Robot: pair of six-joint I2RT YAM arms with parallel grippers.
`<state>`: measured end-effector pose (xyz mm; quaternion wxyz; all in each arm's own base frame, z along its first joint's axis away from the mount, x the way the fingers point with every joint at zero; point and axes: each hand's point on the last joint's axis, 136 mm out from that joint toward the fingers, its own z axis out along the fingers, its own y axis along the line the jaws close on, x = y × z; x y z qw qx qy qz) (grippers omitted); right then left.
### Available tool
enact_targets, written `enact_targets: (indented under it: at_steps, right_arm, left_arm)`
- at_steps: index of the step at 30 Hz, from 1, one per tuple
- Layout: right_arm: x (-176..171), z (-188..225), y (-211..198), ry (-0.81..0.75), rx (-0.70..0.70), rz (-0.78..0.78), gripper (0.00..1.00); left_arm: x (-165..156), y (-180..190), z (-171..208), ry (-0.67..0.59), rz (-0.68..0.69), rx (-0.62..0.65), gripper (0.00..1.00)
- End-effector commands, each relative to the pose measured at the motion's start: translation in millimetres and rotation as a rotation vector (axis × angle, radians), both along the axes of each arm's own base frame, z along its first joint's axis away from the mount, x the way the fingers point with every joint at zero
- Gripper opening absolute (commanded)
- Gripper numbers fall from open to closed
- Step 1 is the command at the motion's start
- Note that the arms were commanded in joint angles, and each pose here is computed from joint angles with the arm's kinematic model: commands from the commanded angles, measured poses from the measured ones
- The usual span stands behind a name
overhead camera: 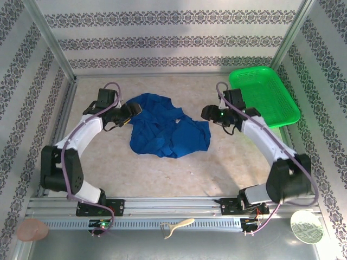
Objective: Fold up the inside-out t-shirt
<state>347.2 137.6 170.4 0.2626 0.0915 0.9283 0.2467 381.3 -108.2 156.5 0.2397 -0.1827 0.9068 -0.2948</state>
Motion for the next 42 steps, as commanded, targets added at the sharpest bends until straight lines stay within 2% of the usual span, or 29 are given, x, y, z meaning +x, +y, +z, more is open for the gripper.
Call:
enact_targets:
  at_steps: [1,4,8,16,20,23,24,26,28,30,36,39,42]
  right_arm:
    - [-15,-1,5,-0.052,-0.031,0.012,0.62]
    - [-22,-11,22,-0.044,-0.051,0.057,0.62]
    - [-22,-19,49,-0.021,-0.076,0.123,0.62]
    - [-14,-28,84,0.001,-0.106,0.189,0.62]
    - [-6,-40,93,0.028,-0.120,0.192,0.62]
    - [2,-52,99,0.053,-0.130,0.193,0.62]
    - [4,-57,100,0.062,-0.136,0.192,0.62]
    - [7,-68,102,0.082,-0.139,0.187,0.61]
    - [5,-86,99,0.119,-0.156,0.177,0.60]
    - [0,-104,91,0.152,-0.175,0.151,0.59]
    - [-38,-150,41,0.259,-0.183,-0.027,0.56]
    - [-60,-149,23,0.250,-0.162,-0.083,0.56]
    - [-74,-127,16,0.185,-0.133,-0.083,0.56]
  left_arm:
    - [-36,15,-25,0.030,-0.068,0.224,0.75]
    - [-50,23,-48,0.066,-0.072,0.293,0.75]
    - [-52,24,-70,0.088,-0.109,0.343,0.75]
    - [-32,-2,-87,0.067,-0.217,0.439,0.75]
    - [-22,-3,-99,0.086,-0.215,0.492,0.73]
    - [-14,1,-105,0.093,-0.197,0.524,0.63]
    - [-12,1,-105,0.092,-0.192,0.531,0.57]
    - [-8,2,-104,0.087,-0.182,0.538,0.38]
    - [-4,3,-98,0.074,-0.171,0.541,0.15]
    - [-4,4,-86,0.056,-0.168,0.545,0.00]
    - [-19,10,-30,-0.051,-0.098,0.488,0.00]
    - [-40,9,-8,-0.094,-0.072,0.415,0.00]
    - [-64,9,-3,-0.102,-0.058,0.353,0.00]
